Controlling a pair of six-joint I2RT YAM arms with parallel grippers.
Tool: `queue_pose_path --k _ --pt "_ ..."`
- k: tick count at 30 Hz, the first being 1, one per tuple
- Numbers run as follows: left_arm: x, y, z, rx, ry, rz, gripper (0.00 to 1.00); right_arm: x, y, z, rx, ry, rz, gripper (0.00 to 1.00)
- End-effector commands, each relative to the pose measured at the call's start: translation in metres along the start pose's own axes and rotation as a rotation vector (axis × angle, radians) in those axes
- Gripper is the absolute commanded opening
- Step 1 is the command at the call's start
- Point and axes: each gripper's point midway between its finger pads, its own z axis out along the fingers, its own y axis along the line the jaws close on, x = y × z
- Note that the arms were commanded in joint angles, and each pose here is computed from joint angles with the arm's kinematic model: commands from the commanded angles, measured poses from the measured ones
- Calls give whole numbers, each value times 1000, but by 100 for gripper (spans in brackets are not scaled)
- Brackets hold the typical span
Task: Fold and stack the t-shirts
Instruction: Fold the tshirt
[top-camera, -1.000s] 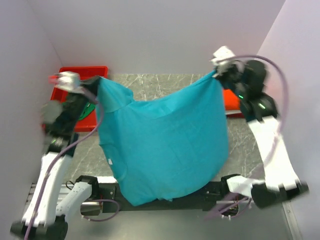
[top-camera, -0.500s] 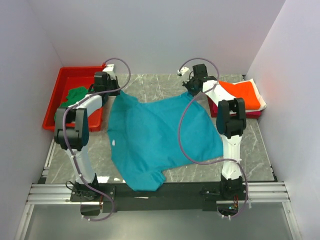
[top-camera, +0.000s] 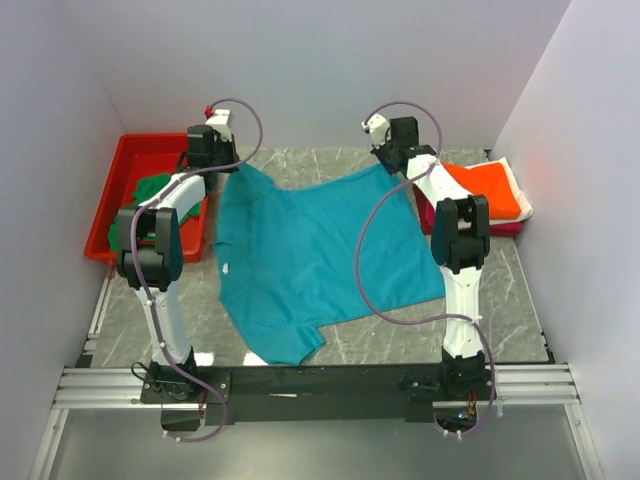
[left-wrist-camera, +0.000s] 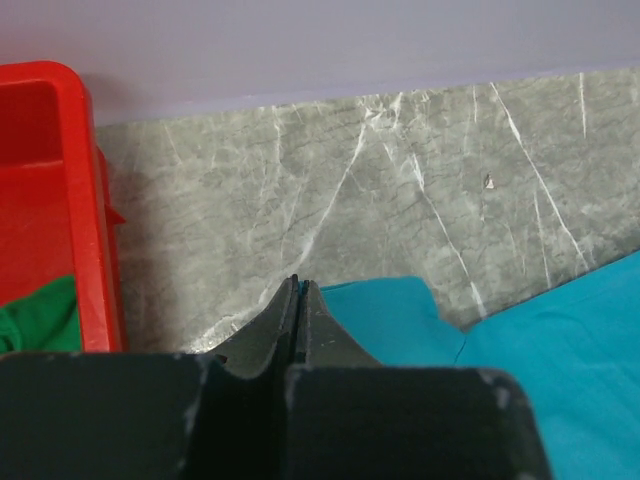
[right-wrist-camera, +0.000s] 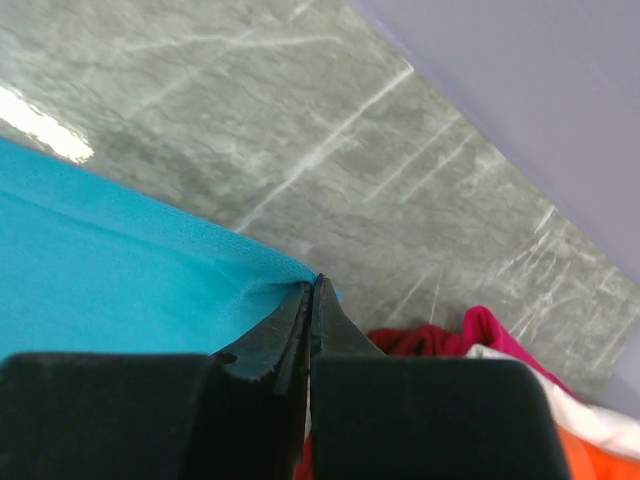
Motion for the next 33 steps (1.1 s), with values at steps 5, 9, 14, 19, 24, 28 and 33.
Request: queue_pose_path --k 5,9,14,19,24,28,33 --pt "-41 -6 -33 39 -103 51 0 -14 -23 -39 16 -90 5 0" --pt "-33 -9 -42 53 -91 62 0 -9 -22 -49 7 -102 11 0" --pt "-32 -21 -55 111 -84 72 0 -6 -21 -66 -17 -129 30 0" --pt "-36 -33 -85 147 -110 60 0 0 -14 -82 -31 -148 25 0" --pt "-22 -41 -112 166 -106 44 0 11 -7 -93 -40 -149 19 0" --pt "-13 -47 -129 187 -96 32 0 23 -5 -96 -43 -132 19 0" --pt "-7 -56 -145 219 -81 27 0 32 -4 -93 -45 -109 23 0"
